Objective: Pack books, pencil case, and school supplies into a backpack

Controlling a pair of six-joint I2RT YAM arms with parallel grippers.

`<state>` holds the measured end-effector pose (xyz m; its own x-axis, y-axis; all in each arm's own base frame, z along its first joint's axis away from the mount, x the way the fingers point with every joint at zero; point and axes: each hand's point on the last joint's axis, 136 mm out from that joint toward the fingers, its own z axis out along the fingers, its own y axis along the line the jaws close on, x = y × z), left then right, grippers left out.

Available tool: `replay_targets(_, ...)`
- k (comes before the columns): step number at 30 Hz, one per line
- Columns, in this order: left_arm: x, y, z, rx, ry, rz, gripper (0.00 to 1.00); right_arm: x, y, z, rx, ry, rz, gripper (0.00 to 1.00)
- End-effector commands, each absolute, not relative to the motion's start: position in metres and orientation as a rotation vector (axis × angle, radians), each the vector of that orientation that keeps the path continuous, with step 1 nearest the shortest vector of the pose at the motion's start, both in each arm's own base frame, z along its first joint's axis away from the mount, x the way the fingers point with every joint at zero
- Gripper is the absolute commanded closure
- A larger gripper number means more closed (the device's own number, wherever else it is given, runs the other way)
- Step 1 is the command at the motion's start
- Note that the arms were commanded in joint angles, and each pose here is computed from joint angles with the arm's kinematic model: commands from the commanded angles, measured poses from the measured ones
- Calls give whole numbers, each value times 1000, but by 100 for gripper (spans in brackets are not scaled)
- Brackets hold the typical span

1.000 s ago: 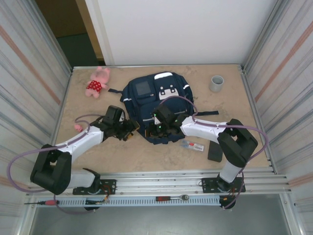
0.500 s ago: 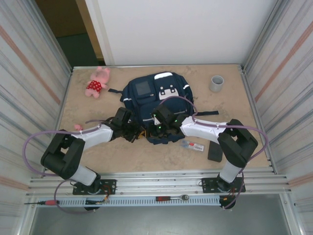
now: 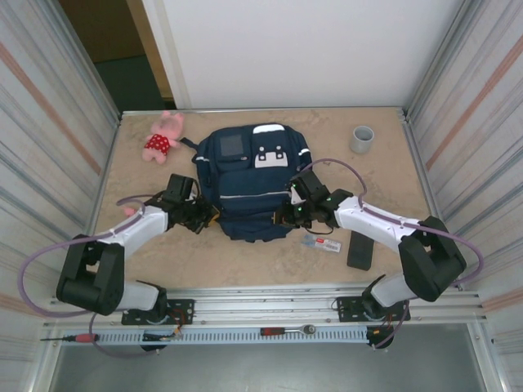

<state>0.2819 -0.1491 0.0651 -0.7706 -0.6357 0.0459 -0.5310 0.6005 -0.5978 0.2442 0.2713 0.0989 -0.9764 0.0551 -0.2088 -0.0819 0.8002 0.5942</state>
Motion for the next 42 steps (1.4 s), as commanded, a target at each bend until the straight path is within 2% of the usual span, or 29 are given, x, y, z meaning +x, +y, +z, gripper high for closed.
replay_targets(1,287,-126,79,-863,2635,-752,92,241,272,97,-72,2783,921,100)
replay_targets(3,289,-131,92,-800,2611,-786,64,241,285,102,-131,2759,973,100)
replay_targets(5,285,-142,104,-750,2603,-845,46,242,293,107,-171,2742,1004,100)
replay_targets(7,275,-159,113,-711,2607,-889,38,244,297,112,-188,2727,1022,100)
replay_targets(10,262,-183,122,-671,2596,-938,36,246,301,120,-202,2701,1041,100)
replay_targets(15,254,-223,123,-631,2614,-1008,37,245,307,124,-226,2680,1066,100)
replay_targets(24,280,-256,105,-680,2602,-1068,40,242,308,124,-242,2679,1071,100)
replay_targets(26,281,-253,95,-712,2614,-1038,49,241,307,124,-249,2678,1073,100)
replay_targets(32,275,-228,77,-773,2632,-929,100,247,285,124,-185,2674,1070,100)
replay_targets(42,258,-164,74,-803,2638,-749,100,280,200,111,46,2710,955,100)
